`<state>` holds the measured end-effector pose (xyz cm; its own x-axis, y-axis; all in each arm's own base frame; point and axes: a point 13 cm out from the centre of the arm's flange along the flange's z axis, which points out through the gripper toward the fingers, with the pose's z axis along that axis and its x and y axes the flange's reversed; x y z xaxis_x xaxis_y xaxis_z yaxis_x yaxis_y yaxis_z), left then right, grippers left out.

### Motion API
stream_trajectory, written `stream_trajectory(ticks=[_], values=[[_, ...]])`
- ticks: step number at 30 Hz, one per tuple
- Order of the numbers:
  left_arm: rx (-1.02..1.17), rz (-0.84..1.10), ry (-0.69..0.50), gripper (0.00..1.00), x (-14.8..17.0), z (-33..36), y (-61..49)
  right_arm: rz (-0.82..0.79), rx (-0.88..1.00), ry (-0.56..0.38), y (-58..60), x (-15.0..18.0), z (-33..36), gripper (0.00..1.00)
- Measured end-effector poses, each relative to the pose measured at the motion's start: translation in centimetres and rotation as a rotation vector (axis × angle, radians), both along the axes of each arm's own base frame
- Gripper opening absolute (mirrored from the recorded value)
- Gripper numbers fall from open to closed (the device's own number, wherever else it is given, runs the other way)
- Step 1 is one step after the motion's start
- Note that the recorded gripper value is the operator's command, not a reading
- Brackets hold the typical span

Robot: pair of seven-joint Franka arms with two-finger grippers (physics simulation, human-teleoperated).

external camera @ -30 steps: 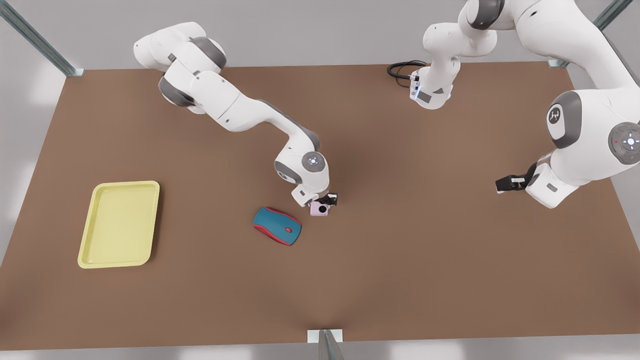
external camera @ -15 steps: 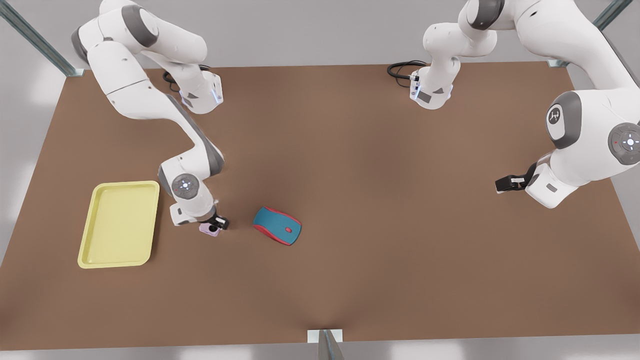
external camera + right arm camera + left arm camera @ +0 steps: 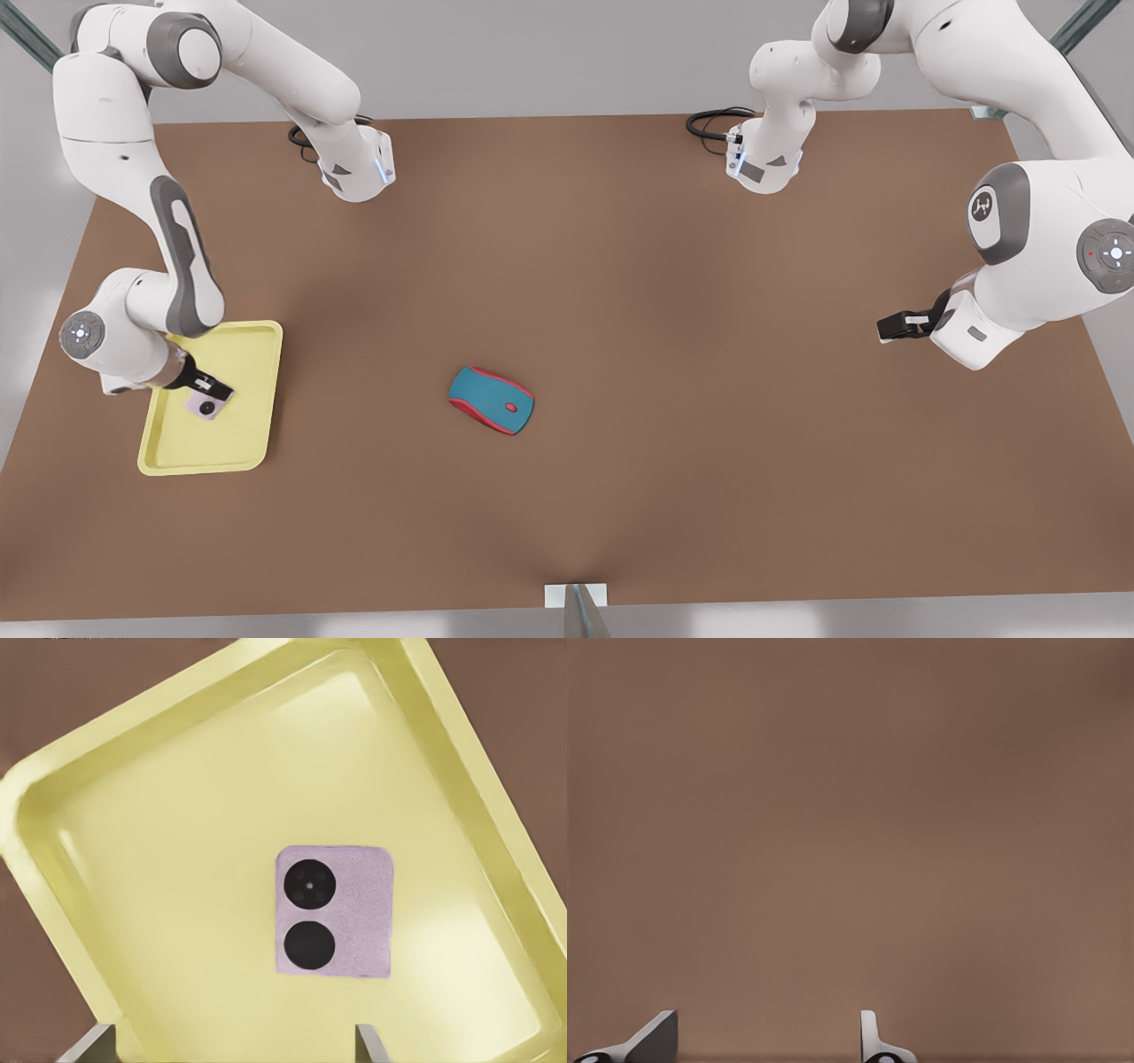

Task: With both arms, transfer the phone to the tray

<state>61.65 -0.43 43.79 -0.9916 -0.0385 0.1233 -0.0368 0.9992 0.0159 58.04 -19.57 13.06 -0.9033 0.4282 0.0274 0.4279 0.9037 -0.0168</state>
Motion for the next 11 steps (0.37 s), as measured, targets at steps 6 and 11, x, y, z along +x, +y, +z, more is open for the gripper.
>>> stream_trajectory(ticks=[6,11], values=[[0.01,-0.007,-0.028,1.0,0.0,1.5,1.2,0.257,-0.121,-0.214,6.6,9.8,25.3,1.0],[0.039,-0.039,-0.067,1.0,-1.7,2.7,2.7,0.358,-0.104,-0.184,13.7,7.9,36.8,1.0]])
